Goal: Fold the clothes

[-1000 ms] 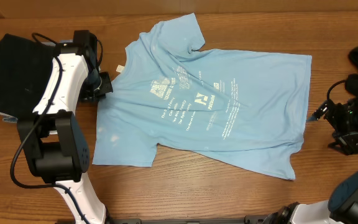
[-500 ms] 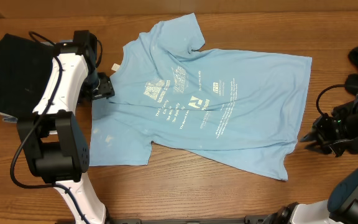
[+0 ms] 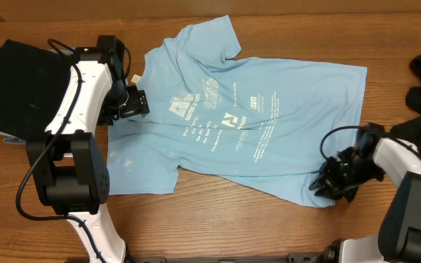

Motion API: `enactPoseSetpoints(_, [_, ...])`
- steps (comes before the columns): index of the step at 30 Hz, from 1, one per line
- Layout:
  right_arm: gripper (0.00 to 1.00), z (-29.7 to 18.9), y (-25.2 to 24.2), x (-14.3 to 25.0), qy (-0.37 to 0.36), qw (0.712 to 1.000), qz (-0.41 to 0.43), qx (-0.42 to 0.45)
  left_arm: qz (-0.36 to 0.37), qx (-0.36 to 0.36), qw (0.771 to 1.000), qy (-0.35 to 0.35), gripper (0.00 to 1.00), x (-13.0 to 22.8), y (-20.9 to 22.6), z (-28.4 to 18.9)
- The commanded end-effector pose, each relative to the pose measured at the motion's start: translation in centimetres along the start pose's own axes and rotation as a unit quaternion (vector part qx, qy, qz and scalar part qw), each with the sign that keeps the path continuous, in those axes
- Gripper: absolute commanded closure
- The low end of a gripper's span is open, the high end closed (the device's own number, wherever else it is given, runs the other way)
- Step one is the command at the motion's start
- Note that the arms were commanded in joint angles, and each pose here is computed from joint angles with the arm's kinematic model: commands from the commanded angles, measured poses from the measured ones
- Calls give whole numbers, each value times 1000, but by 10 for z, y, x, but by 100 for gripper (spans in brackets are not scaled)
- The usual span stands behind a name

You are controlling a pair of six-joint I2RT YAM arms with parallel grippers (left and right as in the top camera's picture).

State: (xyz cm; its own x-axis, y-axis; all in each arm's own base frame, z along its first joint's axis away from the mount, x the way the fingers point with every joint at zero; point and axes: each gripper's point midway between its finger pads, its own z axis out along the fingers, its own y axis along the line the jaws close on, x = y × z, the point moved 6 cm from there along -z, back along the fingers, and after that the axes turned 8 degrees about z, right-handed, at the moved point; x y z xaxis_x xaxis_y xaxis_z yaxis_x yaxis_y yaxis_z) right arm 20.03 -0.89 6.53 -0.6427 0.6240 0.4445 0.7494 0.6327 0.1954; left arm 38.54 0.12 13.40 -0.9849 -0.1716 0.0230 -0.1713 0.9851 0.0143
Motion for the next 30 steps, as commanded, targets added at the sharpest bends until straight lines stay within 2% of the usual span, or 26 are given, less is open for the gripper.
enactPoseSetpoints(1, [96, 4, 11, 2, -13, 999, -40, -2, 5, 10, 1000, -13, 6, -6, -4, -3])
enactPoseSetpoints(7, [96, 10, 19, 8, -11, 998, -66, 6, 13, 22, 1000, -6, 3, -2, -12, 5])
enactPoseSetpoints(8, [96, 10, 15, 10, -10, 998, -50, 22, 16, 21, 1000, -5, 2, -1, -13, 6])
enactPoseSetpoints(9, [96, 9, 1, 11, -20, 997, 1, 76, 20, 21, 1000, -4, 2, 0, -16, 6])
enactPoseSetpoints(13, [96, 3, -20, 6, -71, 979, 109, 155, 23, 19, 1000, -4, 2, 0, -18, 6])
enactPoseSetpoints(16, [96, -7, -27, 1, -112, 962, 157, 194, 22, 19, 1000, -4, 1, 0, -18, 6])
enactPoseSetpoints(21, [96, -45, -12, -5, -146, 953, 156, 214, 24, 19, 999, -7, 1, -1, -18, 6])
enactPoseSetpoints(26, [96, -49, -13, -5, -149, 950, 159, 222, 24, 19, 1000, -5, 0, 0, -18, 6])
enactPoseSetpoints(27, [92, -49, -13, -5, -148, 951, 159, 221, 24, 20, 1000, -4, 0, 0, -18, 6])
enactPoseSetpoints(28, [72, -49, -12, -4, -146, 952, 159, 219, 24, 21, 999, -4, 0, 0, -19, 6])
enactPoseSetpoints(29, [23, -48, -10, -4, -140, 954, 157, 212, 24, 27, 999, -3, 1, 0, -20, 6])
enactPoseSetpoints(30, [0, -47, -6, -2, -125, 962, 139, 199, 28, 41, 999, -1, 1, 1, -23, 5])
